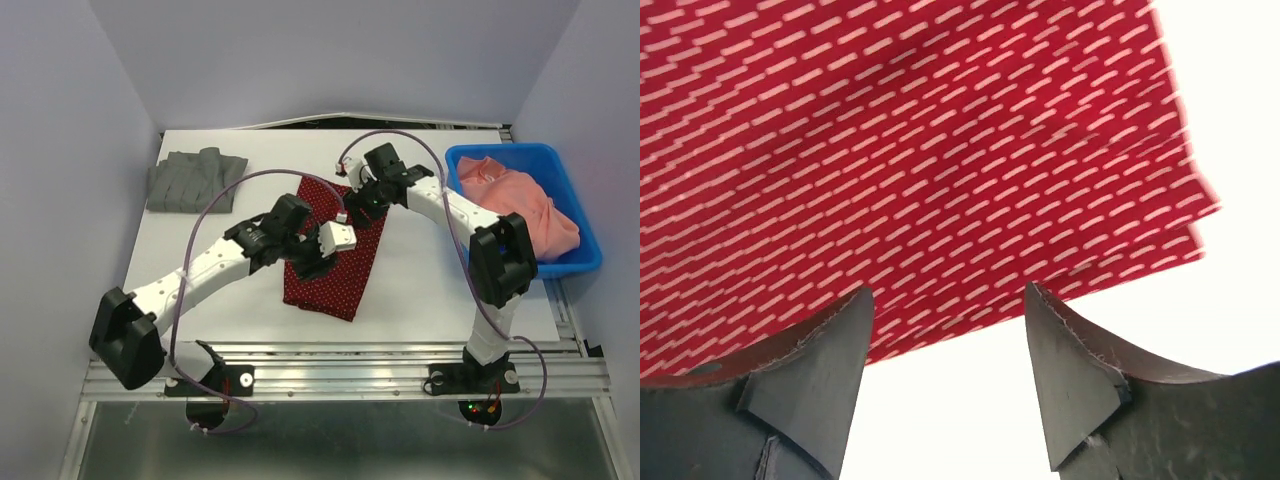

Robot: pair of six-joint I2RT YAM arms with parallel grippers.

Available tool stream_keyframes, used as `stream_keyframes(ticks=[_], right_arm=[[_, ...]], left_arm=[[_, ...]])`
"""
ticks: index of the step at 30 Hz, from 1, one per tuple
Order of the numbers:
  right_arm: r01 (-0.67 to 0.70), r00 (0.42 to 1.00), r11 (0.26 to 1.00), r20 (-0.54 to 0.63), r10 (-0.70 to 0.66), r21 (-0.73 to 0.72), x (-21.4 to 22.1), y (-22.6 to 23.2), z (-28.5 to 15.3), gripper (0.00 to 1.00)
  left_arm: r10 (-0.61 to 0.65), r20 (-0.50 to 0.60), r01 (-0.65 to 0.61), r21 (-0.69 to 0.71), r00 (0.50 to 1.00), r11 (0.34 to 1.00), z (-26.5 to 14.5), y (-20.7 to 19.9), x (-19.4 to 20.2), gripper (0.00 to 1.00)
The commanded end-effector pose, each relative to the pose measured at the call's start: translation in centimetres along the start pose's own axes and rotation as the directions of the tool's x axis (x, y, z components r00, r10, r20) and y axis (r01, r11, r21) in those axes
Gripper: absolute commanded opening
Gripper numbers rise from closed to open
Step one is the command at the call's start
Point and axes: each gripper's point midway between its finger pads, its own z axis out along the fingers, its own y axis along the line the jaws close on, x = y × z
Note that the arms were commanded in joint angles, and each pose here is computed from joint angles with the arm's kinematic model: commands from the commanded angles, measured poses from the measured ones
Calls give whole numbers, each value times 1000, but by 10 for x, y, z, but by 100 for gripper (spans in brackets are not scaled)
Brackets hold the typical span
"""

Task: Fold and stack the skirts
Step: Fold the skirt

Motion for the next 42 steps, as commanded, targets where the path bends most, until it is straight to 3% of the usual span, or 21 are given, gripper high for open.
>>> stream_keyframes(ticks=[1, 7, 10, 19, 26, 35, 42], right_arm=[[-183, 983, 952, -29, 181, -245, 20, 62, -6, 66], [-273, 960, 875, -53, 276, -400, 39, 99, 1, 65], [-321, 946, 846, -106, 306, -425, 50, 106, 14, 64], [-319, 948, 863, -136, 289, -391, 62, 100, 26, 63], [-308, 947, 903, -188, 261, -299, 87, 88, 35, 60], [-297, 947, 913, -206, 245, -280, 92, 85, 35, 60], [-295, 946, 915, -218, 240, -274, 97, 84, 36, 60]], left_arm=[[153, -137, -169, -114, 979, 979, -17, 5, 55, 60], [370, -177, -404, -238, 912, 883, -15, 14, 83, 65], [478, -218, -523, -259, 851, 812, -5, 13, 100, 66], [600, -239, -646, -252, 763, 721, 24, 6, 117, 66], [656, -230, -692, -147, 719, 707, 41, -10, 127, 65], [632, -205, -655, -68, 748, 753, 22, -29, 125, 66], [633, -224, -650, -3, 741, 760, 16, -39, 138, 68]])
